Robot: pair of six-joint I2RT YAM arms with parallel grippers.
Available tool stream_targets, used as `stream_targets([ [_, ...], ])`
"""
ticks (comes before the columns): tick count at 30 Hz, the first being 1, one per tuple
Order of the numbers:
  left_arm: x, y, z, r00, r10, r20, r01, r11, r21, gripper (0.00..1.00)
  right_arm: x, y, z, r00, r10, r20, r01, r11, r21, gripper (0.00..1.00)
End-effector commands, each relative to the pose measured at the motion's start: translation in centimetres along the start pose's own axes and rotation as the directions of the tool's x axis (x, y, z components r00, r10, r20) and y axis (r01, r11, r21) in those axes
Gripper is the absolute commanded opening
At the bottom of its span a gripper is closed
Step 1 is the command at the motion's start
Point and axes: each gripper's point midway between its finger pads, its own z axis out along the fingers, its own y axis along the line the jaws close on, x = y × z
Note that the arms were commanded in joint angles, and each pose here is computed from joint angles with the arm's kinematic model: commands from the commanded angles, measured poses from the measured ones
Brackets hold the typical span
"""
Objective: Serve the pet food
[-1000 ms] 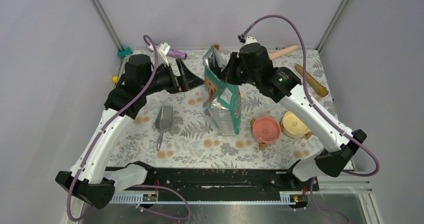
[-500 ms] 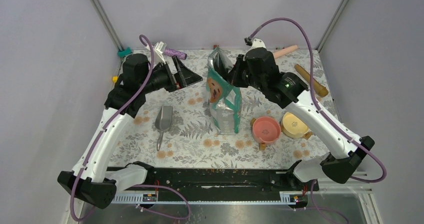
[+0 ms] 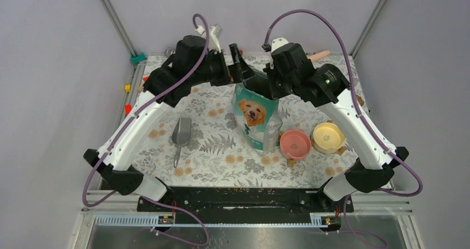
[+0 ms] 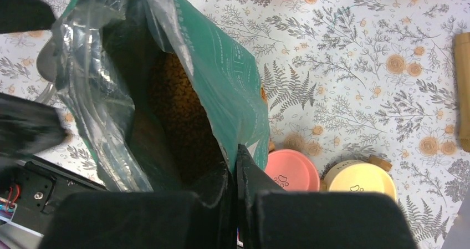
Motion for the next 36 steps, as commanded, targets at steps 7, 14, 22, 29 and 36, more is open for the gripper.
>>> stream_targets([
  [7, 0.2, 0.9, 0.1, 0.941, 0.338, 0.034, -0.288, 0.847, -0.446, 0.99, -4.0, -1.4, -4.8, 0.96, 0.064, 0.272, -0.063, 0.998, -0.012, 0.0],
  [14, 2.0, 3.0, -0.2, 0.921, 0.388, -0.026, -0.334, 0.755, -0.564, 0.99, -4.1, -1.2, -5.4, 0.948, 0.094, 0.304, -0.085, 0.995, -0.042, 0.0],
  [22, 7.9, 2.4, 4.3, 0.89, 0.368, -0.27, -0.451, 0.804, -0.388, 0.93, -4.4, -0.6, -5.8, 0.933, 0.105, 0.344, -0.078, 0.993, -0.092, 0.0],
  [29, 8.1, 0.2, 2.5, 0.89, 0.366, -0.273, -0.437, 0.855, -0.278, 0.0, -4.3, -4.3, -5.7, 0.931, 0.092, 0.354, -0.14, 0.984, 0.112, 0.02],
  [36, 4.1, 0.0, -2.8, 0.9, 0.425, -0.09, -0.432, 0.85, -0.3, 0.0, -4.2, -9.9, -8.3, 0.923, 0.031, 0.383, -0.194, 0.898, 0.395, 0.12],
])
